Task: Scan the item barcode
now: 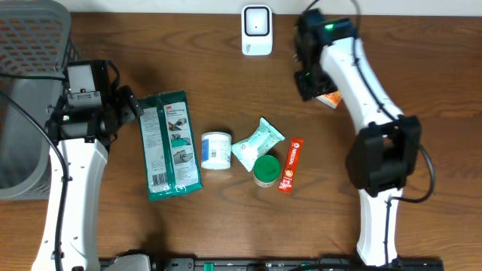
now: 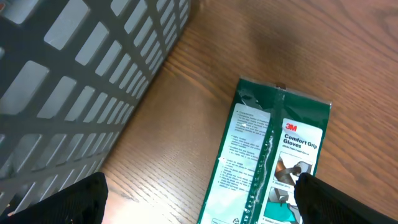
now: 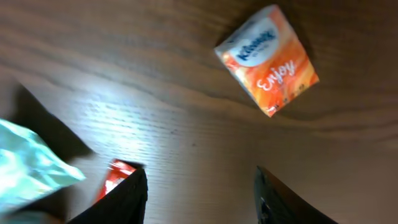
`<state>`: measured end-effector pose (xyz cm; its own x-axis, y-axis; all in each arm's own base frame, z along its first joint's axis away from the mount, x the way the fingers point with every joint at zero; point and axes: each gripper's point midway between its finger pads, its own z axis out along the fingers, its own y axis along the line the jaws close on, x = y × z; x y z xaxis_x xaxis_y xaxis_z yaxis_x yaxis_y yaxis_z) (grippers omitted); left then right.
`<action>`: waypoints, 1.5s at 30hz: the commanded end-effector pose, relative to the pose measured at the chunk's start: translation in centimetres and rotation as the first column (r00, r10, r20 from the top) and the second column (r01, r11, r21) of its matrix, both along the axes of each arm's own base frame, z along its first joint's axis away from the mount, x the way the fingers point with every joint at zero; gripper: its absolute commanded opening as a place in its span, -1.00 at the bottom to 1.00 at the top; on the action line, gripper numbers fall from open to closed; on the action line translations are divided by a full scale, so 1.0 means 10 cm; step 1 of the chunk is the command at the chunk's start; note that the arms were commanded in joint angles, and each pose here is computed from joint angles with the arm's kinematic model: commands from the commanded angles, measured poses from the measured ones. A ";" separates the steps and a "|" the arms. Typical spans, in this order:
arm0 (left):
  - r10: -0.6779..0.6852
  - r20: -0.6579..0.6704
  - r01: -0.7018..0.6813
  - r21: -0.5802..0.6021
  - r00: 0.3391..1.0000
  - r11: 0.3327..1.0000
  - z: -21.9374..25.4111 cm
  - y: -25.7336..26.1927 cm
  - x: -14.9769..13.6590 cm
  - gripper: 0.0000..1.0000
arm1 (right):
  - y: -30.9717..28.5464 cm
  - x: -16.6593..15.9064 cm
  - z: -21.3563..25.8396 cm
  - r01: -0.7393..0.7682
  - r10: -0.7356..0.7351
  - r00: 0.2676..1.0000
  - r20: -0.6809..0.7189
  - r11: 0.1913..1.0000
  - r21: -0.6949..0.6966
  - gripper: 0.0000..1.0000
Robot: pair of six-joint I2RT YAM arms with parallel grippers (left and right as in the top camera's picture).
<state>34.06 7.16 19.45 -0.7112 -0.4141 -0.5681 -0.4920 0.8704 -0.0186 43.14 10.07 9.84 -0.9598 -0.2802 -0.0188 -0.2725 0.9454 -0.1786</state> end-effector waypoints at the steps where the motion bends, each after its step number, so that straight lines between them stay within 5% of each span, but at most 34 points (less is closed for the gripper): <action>1: 0.012 0.022 -0.012 0.011 1.000 1.000 0.09 0.04 0.02 0.91 | -0.20 0.05 -0.03 -0.154 0.151 0.988 -0.029 0.970 -0.189 0.01; 12: 0.012 0.022 -0.012 0.011 1.000 1.000 0.09 0.04 0.02 0.91 | -0.40 0.20 -0.34 -0.179 0.171 0.984 -0.051 0.942 -0.285 -0.10; 21: 0.012 0.022 -0.012 0.011 1.000 1.000 0.09 0.04 0.02 0.91 | -0.29 0.27 -0.46 -0.191 0.188 0.981 -0.036 0.973 -0.128 -0.10; 35: 0.011 0.022 -0.012 0.011 1.000 1.000 0.09 0.04 0.03 0.91 | -0.40 0.28 -0.51 -0.169 0.165 0.986 -0.037 0.977 -0.133 -0.14; 45: 0.012 0.022 -0.012 0.011 1.000 1.000 0.09 0.04 0.02 0.91 | -0.45 0.20 -1.00 -0.217 0.211 0.976 -0.057 0.965 -0.145 -0.15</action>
